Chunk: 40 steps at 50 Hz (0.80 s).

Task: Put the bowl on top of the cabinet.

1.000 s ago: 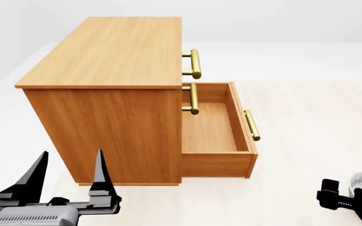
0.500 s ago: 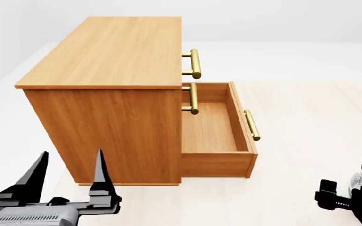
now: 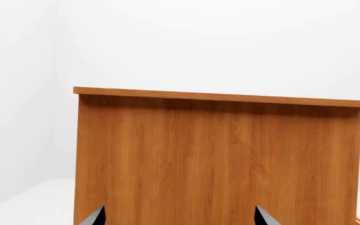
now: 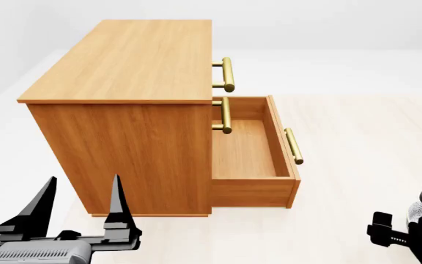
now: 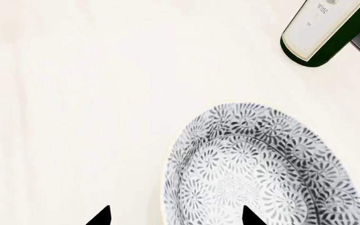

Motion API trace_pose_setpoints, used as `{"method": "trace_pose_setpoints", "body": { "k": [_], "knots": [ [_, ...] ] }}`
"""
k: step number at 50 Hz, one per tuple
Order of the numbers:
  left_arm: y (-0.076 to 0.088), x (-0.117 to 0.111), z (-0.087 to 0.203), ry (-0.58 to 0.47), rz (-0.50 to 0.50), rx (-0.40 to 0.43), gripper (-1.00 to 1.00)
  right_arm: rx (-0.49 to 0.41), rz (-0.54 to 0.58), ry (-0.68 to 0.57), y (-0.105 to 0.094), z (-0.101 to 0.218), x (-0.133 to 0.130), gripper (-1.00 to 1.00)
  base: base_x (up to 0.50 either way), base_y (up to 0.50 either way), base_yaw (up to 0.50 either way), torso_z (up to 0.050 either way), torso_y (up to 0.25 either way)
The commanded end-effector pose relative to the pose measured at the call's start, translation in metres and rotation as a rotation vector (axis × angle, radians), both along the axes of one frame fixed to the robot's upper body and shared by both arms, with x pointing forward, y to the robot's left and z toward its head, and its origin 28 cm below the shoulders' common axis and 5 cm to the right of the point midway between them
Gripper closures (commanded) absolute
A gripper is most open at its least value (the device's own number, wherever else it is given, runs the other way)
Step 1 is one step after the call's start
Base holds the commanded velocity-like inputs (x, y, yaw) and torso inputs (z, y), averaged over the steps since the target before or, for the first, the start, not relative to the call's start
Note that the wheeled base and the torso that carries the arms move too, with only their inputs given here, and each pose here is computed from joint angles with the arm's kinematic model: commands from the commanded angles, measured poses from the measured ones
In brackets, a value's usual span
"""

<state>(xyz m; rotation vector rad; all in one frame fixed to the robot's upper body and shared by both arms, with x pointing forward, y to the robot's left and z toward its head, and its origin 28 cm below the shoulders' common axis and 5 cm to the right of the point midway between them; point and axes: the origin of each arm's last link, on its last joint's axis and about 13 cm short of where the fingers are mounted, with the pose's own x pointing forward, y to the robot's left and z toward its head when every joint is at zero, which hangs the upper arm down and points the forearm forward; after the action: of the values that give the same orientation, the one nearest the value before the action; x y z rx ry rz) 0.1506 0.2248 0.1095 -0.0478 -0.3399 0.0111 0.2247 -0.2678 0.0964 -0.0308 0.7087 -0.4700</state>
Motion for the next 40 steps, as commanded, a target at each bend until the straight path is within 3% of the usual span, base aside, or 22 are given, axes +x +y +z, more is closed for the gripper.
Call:
{"method": "trace_pose_setpoints", "body": {
  "k": [1, 7, 8, 16, 40],
  "knots": [
    [0.0, 0.0, 0.0, 0.001, -0.001, 0.001, -1.0, 0.004, -0.005, 0.012, -0.001, -0.005, 0.002, -1.0, 0.0, 0.0, 0.0, 0.0, 0.0],
    [0.0, 0.0, 0.0, 0.0, -0.001, 0.0, -1.0, -0.006, 0.009, 0.008, 0.001, -0.004, 0.0, -1.0, 0.0, 0.0, 0.0, 0.0, 0.0],
    [0.0, 0.0, 0.0, 0.0, -0.001, 0.0, -1.0, 0.0, 0.008, 0.004, 0.001, -0.004, 0.001, 1.0, 0.0, 0.0, 0.0, 0.0, 0.0],
    [0.0, 0.0, 0.0, -0.001, 0.001, -0.001, -1.0, -0.016, 0.013, -0.006, 0.002, -0.002, -0.001, 1.0, 0.0, 0.0, 0.0, 0.0, 0.0],
    [0.0, 0.0, 0.0, -0.002, 0.003, 0.001, -1.0, -0.129, 0.026, -0.16, 0.016, 0.053, -0.022, 1.0, 0.0, 0.0, 0.0, 0.0, 0.0]
  ]
}}
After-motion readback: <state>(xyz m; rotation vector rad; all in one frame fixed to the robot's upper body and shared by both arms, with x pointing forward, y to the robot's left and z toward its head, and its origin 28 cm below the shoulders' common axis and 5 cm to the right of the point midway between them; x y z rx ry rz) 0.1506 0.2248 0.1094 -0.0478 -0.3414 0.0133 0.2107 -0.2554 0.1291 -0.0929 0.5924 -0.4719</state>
